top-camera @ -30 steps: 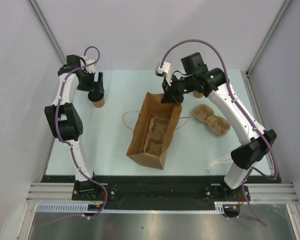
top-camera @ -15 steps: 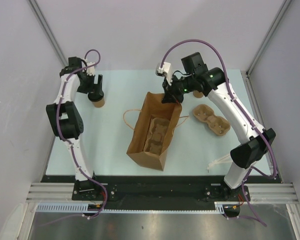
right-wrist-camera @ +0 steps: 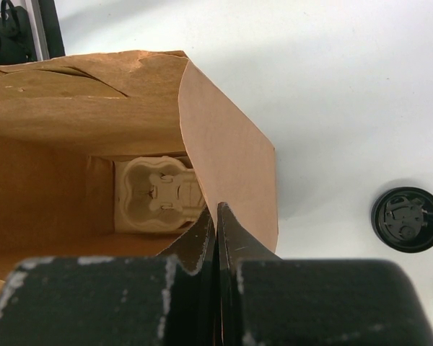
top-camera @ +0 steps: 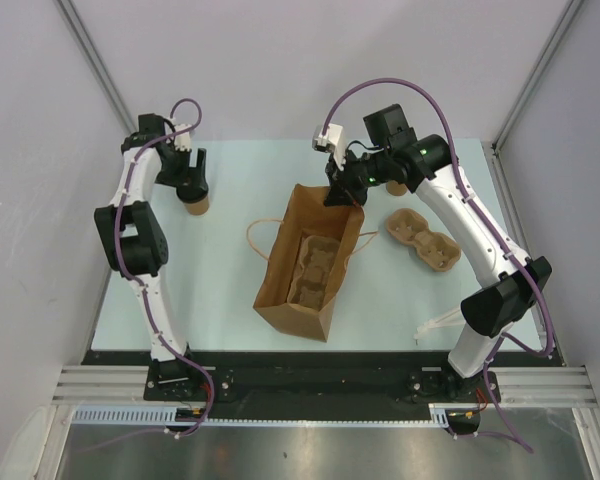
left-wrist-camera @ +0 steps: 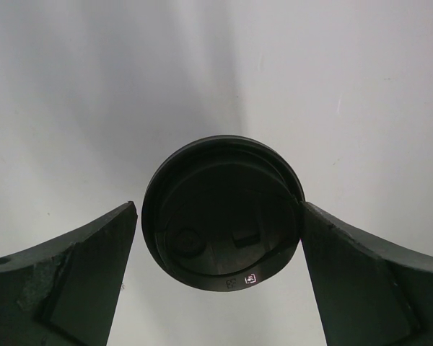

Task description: Pack the takeout coffee

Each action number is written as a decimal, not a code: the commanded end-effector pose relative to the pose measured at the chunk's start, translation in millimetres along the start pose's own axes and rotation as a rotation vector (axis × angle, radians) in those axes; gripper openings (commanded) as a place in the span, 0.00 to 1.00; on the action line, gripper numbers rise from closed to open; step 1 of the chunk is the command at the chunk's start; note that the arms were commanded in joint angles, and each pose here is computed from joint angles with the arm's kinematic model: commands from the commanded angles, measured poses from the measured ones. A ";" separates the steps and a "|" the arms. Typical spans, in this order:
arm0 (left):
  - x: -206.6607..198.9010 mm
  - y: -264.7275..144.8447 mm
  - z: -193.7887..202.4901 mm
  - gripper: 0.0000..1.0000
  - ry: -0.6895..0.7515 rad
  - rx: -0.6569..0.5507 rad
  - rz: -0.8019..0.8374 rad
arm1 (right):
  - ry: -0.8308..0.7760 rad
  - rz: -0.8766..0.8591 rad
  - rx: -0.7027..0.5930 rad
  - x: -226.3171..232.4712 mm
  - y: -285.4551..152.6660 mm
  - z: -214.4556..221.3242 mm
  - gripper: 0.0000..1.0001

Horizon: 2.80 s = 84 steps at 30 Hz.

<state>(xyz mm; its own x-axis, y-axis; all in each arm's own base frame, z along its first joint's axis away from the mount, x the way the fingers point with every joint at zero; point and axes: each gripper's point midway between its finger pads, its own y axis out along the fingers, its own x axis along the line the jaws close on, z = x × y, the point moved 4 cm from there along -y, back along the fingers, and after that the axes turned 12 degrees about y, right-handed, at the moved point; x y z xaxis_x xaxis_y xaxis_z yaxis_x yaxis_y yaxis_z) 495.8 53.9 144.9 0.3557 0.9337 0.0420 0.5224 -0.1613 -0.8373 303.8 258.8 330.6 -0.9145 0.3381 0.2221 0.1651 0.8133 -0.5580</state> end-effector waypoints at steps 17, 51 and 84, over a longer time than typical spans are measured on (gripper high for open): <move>6.9 -6.6 3.9 0.73 -0.110 -0.015 0.068 | 0.003 -0.026 -0.023 5.8 -5.2 -4.8 0.00; -346.2 -394.4 -47.0 0.31 0.663 -0.834 0.805 | 0.187 0.039 -0.073 -11.8 6.1 -8.9 0.00; -356.9 -229.4 11.2 0.29 0.908 -0.345 0.439 | 0.633 0.062 -0.021 3.7 -11.5 33.0 0.00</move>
<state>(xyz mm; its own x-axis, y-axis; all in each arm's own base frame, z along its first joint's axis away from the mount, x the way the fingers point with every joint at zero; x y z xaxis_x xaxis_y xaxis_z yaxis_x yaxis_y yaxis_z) 236.1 -243.5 291.3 0.9552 0.2225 0.1949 0.2923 -0.6086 -0.7376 306.4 252.7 292.9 -0.6111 0.5655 0.5539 0.2036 0.7885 -0.5803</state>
